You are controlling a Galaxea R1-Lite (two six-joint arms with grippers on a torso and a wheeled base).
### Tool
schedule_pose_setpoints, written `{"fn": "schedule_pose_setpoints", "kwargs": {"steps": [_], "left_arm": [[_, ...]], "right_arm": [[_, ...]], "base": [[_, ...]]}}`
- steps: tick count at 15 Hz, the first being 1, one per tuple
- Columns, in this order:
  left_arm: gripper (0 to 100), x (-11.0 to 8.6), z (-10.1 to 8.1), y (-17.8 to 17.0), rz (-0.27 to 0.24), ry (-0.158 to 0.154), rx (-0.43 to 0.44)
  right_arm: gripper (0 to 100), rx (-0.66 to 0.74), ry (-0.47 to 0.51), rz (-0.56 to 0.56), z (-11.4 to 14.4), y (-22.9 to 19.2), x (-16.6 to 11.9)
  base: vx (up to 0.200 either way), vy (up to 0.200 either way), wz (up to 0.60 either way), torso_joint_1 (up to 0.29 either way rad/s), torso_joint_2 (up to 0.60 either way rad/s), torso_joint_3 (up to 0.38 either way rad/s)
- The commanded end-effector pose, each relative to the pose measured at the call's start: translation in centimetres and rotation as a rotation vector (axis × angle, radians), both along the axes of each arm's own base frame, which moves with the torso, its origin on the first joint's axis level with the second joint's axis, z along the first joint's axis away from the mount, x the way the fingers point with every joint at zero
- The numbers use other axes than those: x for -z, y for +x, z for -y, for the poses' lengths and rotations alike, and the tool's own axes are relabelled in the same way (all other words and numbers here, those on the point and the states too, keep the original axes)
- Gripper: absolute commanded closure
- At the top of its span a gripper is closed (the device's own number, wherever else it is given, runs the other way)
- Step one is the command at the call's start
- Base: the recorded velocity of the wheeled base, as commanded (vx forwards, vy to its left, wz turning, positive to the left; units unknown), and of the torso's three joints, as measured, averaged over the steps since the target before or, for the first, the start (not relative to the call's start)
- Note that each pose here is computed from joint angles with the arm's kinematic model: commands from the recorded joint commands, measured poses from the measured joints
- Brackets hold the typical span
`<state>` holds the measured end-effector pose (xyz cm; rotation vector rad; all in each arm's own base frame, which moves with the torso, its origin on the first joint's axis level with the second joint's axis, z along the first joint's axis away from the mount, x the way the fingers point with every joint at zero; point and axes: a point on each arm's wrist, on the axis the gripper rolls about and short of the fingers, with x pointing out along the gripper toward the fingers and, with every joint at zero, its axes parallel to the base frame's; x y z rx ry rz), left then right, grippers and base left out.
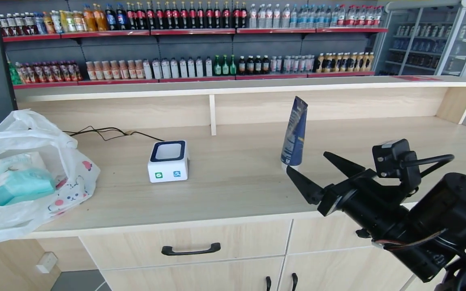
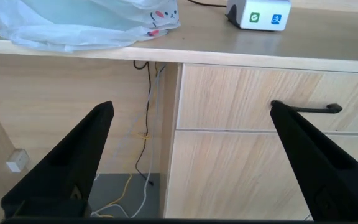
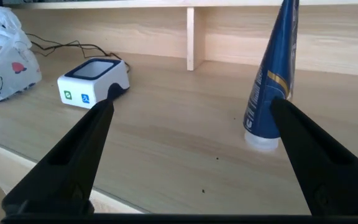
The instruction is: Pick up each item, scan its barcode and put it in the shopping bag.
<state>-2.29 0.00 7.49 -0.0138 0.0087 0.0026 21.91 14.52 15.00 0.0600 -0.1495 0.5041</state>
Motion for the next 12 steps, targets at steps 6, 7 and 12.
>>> {"fn": "schedule_pose_setpoints", "kwargs": {"steps": [6, 7, 12], "left_arm": [[0, 0.0, 0.0, 0.0, 0.0, 0.0, -0.001], [0, 0.0, 0.0, 0.0, 0.0, 0.0, -0.001], [0, 0.0, 0.0, 0.0, 0.0, 0.0, -0.001]], "right_arm": [[0, 0.074, -0.057, -0.045, -0.5, 4.5, 2.9], [0, 0.072, -0.058, -0.047, -0.6, 4.7, 3.0], [0, 0.09, -0.063, -0.055, 0.1, 4.6, 3.1]], "base": [[0.0, 0.0, 0.0, 0.0, 0.0, 0.0], [0.0, 0.2, 0.0, 0.002, 0.01, 0.002], [0.0, 0.08, 0.0, 0.0, 0.0, 0.004]]}}
